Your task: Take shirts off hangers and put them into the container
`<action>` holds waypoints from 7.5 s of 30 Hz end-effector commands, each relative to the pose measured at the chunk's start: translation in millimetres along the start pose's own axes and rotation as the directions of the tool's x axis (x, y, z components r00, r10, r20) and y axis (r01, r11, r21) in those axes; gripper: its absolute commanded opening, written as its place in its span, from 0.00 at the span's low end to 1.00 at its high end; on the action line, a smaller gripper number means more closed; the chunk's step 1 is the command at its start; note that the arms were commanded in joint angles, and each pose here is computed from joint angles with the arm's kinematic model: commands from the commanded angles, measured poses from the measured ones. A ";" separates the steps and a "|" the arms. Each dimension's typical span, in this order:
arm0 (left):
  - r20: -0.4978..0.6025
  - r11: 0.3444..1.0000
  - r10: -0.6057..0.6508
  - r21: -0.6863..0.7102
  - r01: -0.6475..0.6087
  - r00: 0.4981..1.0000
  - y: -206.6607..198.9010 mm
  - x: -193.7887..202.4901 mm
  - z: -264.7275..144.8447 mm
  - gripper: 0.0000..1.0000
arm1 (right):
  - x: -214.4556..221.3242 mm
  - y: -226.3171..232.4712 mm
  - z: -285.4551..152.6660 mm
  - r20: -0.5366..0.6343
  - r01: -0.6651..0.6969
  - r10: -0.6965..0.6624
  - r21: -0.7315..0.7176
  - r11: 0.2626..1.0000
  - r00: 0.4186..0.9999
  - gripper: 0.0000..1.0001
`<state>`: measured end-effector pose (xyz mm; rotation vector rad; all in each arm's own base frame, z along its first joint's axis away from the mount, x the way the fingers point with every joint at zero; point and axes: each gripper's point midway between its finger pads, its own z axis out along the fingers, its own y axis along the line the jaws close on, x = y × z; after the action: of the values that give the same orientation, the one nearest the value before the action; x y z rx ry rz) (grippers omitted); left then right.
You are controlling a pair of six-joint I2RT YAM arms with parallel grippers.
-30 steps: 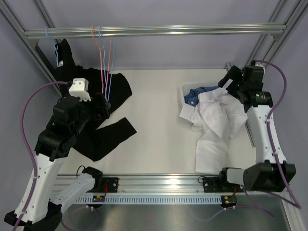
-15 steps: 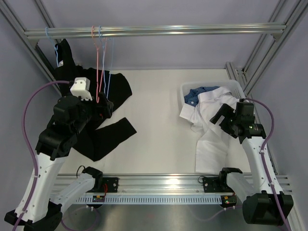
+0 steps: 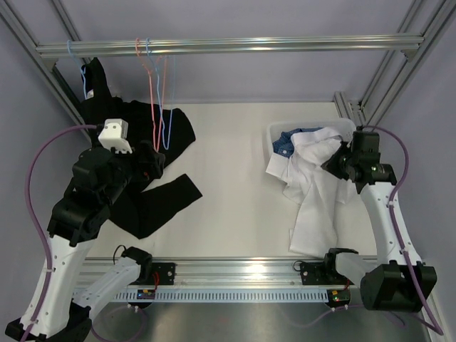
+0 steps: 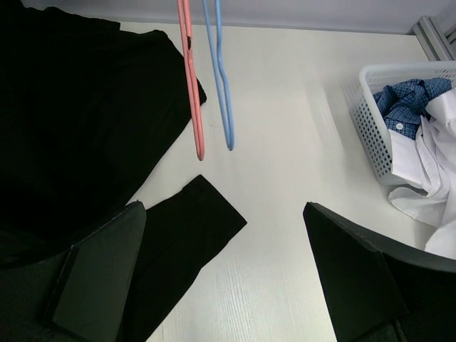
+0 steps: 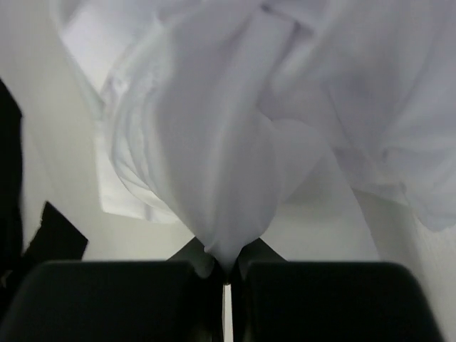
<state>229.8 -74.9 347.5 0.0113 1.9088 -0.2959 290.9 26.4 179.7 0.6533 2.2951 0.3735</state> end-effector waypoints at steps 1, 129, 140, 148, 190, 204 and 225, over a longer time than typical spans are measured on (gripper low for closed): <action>0.024 1.000 -0.005 -0.017 0.006 1.000 3.9 -3.5 -2.8 0.99 | -61.6 37.9 -25.1 0.126 0.064 -0.057 -0.054 0.996 0.990 0.00; 0.065 0.999 0.011 -0.034 -0.009 0.998 9.9 -12.4 -21.1 0.99 | -89.8 52.0 56.3 -0.015 0.057 -0.055 0.140 0.989 0.998 0.85; 0.049 0.998 0.016 0.060 -0.019 0.999 -6.3 -6.1 -18.3 0.99 | -82.4 -64.4 -19.7 0.219 -0.245 0.177 0.341 0.908 0.960 0.99; 0.023 0.996 0.020 0.087 -0.022 1.000 -9.5 4.2 -18.4 0.99 | -53.2 -96.0 6.3 0.164 -0.307 0.269 0.303 0.902 0.949 1.00; -0.006 1.000 0.014 -0.010 -0.014 1.000 8.7 12.7 -20.9 0.99 | -13.9 -55.4 189.1 -0.357 -0.082 0.210 0.342 0.936 0.910 0.34; 0.023 1.000 0.007 0.022 -0.008 1.000 0.3 -2.7 -21.2 0.99 | -95.6 11.1 51.5 -0.040 0.030 -0.024 0.157 0.987 0.999 0.86; -0.004 0.999 0.006 0.032 -0.006 1.000 -1.8 4.9 -15.2 0.99 | 38.1 39.5 66.4 -0.196 0.350 -0.330 0.081 0.933 0.923 0.77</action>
<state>214.6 -72.6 333.1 0.0522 1.9650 -0.2889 309.8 87.9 130.1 0.2869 2.6078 0.2033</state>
